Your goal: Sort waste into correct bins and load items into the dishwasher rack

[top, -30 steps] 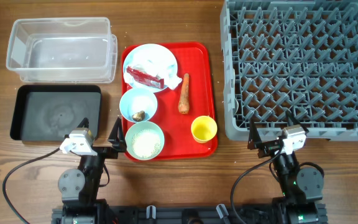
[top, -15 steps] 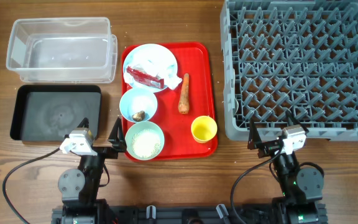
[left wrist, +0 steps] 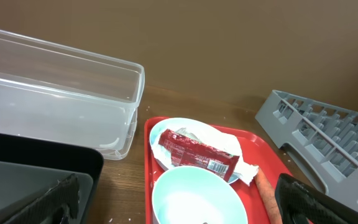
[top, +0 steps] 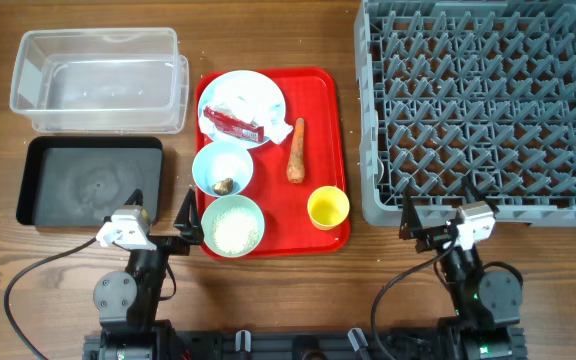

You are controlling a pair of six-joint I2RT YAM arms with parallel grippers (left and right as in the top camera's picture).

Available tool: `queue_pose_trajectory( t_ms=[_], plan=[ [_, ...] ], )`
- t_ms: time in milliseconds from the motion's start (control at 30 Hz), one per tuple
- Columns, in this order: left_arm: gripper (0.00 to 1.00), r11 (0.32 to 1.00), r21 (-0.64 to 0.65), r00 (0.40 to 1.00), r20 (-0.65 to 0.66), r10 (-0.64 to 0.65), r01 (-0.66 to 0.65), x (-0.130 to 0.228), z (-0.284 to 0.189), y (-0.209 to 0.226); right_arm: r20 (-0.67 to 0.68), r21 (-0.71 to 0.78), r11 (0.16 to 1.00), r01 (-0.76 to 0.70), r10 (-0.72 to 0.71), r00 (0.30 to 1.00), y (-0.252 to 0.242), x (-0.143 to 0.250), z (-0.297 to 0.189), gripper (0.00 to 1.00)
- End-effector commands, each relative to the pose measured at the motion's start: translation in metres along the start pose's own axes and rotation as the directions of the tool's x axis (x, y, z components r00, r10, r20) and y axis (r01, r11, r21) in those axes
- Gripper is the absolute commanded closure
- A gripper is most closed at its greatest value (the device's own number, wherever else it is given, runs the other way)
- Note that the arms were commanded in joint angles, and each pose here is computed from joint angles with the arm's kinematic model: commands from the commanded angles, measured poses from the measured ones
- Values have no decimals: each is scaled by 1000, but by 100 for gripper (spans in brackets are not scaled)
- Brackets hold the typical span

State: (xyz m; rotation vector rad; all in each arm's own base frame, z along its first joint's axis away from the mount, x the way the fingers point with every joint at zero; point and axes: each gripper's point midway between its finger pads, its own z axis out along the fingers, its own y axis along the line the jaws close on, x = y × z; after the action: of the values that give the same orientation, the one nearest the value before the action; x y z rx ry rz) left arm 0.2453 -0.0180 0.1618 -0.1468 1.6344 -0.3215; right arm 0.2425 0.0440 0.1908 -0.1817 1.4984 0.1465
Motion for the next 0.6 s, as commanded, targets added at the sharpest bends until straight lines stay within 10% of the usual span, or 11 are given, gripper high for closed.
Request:
queue_pose_trajectory(
  t_ms=[0,233,567],
  plan=[
    [0,997,74,999,31,14,-16,-10,-2,-15,123,-71,997,-10,19,992,11,-38,-4,0],
    [0,998,57,1000,-28,5,-4,-60,-5,-30,233,-112,994,22,5,973,18,-147,-14,0],
    [0,995,-88,887,-453,-88,53,-142,55,-45,-240,-183,981,-65,19,971,20,-184,63,0]
  ],
)
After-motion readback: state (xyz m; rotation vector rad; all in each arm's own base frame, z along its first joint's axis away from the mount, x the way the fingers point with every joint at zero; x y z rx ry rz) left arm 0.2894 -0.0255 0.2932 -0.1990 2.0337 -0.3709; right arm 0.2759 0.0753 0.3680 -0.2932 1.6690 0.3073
